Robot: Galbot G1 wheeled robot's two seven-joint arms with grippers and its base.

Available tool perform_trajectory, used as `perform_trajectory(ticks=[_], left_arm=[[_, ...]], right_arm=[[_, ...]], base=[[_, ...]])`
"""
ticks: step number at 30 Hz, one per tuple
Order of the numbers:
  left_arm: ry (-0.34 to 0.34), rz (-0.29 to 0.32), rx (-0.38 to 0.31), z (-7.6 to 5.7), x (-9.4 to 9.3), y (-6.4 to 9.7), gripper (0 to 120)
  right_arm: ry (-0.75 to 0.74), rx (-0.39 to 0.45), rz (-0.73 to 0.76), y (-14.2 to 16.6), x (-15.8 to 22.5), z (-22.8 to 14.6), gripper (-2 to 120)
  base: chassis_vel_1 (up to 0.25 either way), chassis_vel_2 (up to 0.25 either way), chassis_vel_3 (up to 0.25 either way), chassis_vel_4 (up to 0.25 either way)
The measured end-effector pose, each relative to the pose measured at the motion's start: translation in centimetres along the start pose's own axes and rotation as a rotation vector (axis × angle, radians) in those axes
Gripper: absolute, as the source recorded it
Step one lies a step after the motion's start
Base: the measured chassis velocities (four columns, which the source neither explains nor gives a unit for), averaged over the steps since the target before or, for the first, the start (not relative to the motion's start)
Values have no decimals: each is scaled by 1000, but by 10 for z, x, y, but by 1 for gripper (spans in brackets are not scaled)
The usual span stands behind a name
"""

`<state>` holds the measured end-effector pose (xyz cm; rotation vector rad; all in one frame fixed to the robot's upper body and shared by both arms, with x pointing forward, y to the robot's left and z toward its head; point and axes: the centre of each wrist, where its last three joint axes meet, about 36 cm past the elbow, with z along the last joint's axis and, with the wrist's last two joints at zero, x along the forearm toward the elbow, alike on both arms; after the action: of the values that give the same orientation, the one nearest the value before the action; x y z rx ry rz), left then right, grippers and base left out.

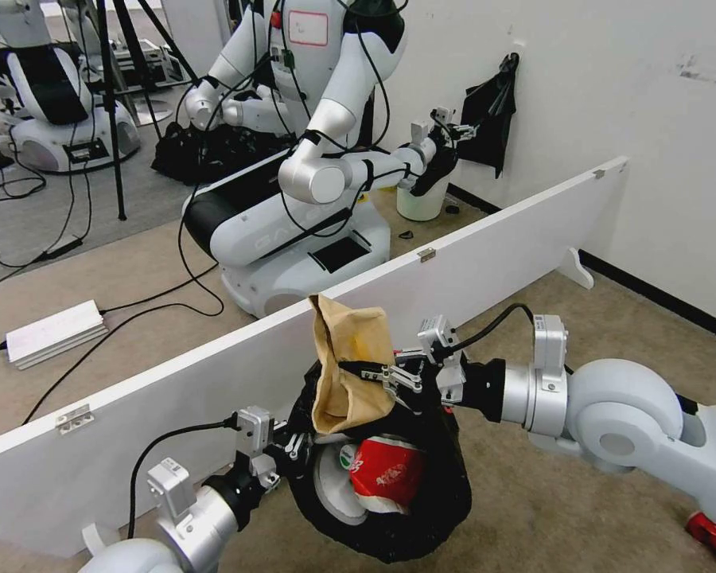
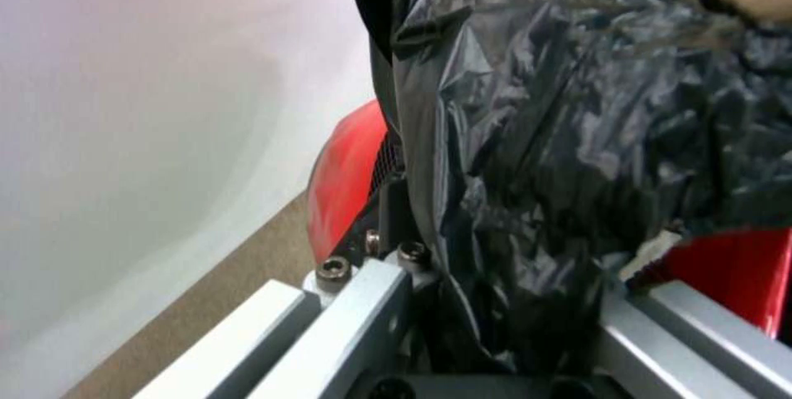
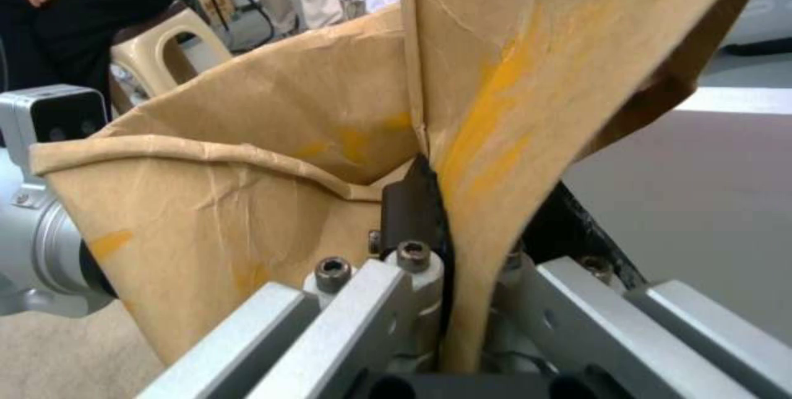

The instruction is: Pick up the trash bin, then pick up the garbage from the floor and place it into the trash bin.

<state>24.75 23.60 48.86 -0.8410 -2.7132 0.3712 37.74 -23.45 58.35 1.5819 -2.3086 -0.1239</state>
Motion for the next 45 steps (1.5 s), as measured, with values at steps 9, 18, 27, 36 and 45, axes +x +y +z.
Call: perform_trajectory(ticks=[9, 18, 27, 36, 45], left_arm=[[-1, -1, 6, 0, 0, -1, 0], [-7, -8, 12, -2, 1, -3, 0], [-15, -13, 23, -1, 1, -5, 0], [4, -21, 16, 6, -2, -3, 0], [32, -29, -1, 16, -5, 0, 0]], right_arm=[[16, 17, 2, 2, 3, 1, 0], [34, 30, 5, 2, 5, 3, 0], [-2, 79, 13, 4, 12, -14, 0], [-69, 125, 23, 6, 21, -34, 0], [-121, 145, 1, 10, 21, -41, 0]], base=[[0, 0, 0, 0], [0, 0, 0, 0], [0, 0, 0, 0], [0, 0, 0, 0], [0, 0, 0, 0]])
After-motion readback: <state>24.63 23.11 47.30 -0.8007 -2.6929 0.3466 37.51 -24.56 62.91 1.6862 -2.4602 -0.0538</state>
